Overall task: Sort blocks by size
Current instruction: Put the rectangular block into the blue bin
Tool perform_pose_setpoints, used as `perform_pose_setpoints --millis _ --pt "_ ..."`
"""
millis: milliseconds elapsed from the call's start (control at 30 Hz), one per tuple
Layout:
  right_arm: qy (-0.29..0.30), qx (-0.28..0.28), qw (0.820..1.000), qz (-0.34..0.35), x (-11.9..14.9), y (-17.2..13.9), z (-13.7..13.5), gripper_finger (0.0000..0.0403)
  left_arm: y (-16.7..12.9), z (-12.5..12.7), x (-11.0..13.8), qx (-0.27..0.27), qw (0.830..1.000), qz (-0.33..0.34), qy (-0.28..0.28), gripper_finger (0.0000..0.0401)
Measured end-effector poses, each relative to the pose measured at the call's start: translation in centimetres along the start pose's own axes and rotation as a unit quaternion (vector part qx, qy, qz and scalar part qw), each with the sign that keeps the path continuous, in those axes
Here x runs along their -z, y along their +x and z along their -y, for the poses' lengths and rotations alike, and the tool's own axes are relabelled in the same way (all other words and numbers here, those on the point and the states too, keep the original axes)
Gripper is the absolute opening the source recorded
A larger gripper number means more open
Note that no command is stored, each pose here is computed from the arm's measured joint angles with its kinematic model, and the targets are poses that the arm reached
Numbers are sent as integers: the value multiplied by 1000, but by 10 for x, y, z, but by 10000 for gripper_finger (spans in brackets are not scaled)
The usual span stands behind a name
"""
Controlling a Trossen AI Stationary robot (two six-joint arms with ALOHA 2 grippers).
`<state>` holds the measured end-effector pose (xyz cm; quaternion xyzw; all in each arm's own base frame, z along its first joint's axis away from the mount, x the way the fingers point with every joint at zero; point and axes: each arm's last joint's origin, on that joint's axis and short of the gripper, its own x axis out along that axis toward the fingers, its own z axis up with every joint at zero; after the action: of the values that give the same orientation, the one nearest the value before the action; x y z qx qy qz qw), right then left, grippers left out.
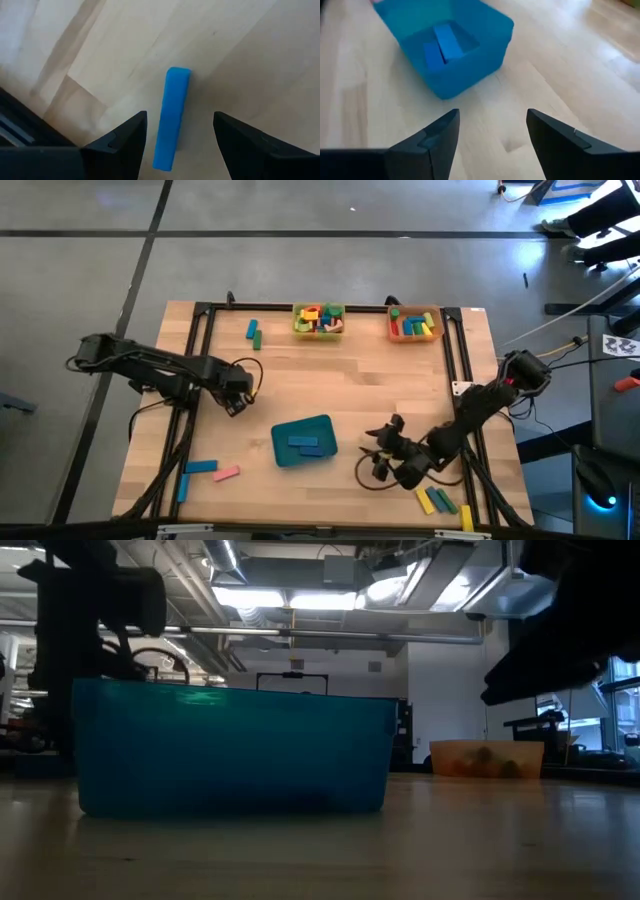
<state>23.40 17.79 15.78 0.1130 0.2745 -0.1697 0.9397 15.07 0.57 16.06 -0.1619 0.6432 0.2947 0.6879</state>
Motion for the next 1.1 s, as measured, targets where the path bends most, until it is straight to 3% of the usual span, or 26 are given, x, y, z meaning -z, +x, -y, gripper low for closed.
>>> perform_pose_setpoints --millis 167,333,633,933,1100 --pt "40 -17 998 43 20 3 8 234 18 5 1 4 999 -30 15 211" --pt "33 3 998 55 34 13 14 234 29 7 4 21 998 -43 32 199" --pt "32 10 998 60 40 19 12 234 25 12 3 30 997 -30 60 49" --pt "31 13 997 63 40 19 12 234 -21 35 -4 96 984 102 109 42" --pt "33 22 996 75 39 19 13 234 -51 52 -5 189 952 211 114 49"
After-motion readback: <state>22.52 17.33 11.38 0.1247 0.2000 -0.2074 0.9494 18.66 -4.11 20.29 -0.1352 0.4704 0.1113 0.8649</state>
